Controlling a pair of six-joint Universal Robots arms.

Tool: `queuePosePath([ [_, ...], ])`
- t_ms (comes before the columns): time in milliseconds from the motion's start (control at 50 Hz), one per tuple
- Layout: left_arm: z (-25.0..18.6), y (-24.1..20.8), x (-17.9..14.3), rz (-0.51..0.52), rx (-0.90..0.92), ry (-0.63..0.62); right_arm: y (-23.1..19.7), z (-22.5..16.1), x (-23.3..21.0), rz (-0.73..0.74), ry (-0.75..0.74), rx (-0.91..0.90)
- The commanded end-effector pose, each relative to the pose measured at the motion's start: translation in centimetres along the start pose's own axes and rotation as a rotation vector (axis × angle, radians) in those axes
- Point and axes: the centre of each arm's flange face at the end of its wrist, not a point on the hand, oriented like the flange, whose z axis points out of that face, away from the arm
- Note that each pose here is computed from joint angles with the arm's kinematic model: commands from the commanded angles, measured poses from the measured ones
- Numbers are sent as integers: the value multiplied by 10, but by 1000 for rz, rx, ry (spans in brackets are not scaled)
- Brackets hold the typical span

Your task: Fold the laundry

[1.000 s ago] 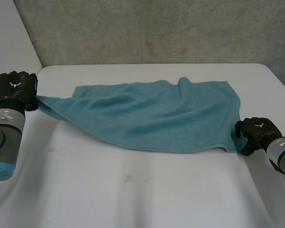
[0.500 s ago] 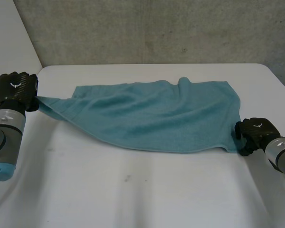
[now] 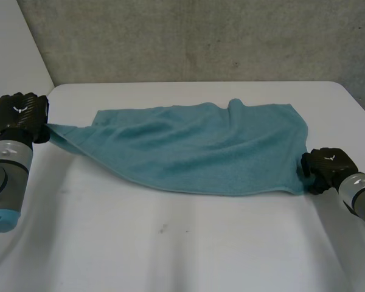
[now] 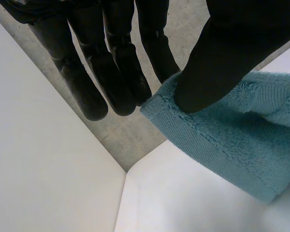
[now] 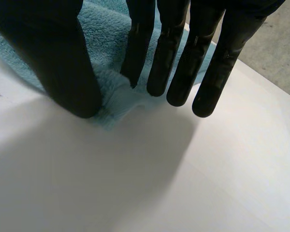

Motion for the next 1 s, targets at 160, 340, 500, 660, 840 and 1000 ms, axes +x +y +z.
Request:
queuePosePath([
  [160, -2, 0, 0, 7, -2, 1, -43, -17, 17, -38, 87, 109],
  [340, -17, -22, 6, 19, -7, 40, -95, -73, 30, -80, 138, 128],
  [500, -57, -30, 5, 62, -150, 108, -69, -99, 48, -172, 126, -121],
  [660, -99, -31, -3, 148, -274, 144, -42, -122, 56, -331, 17, -355],
  [840, -103, -30, -5, 197, -282, 164, -46, -110, 73, -333, 41, -342],
  [1000, -53, -13, 15, 193, -218, 236, -63, -61, 87, -168, 112, -212],
])
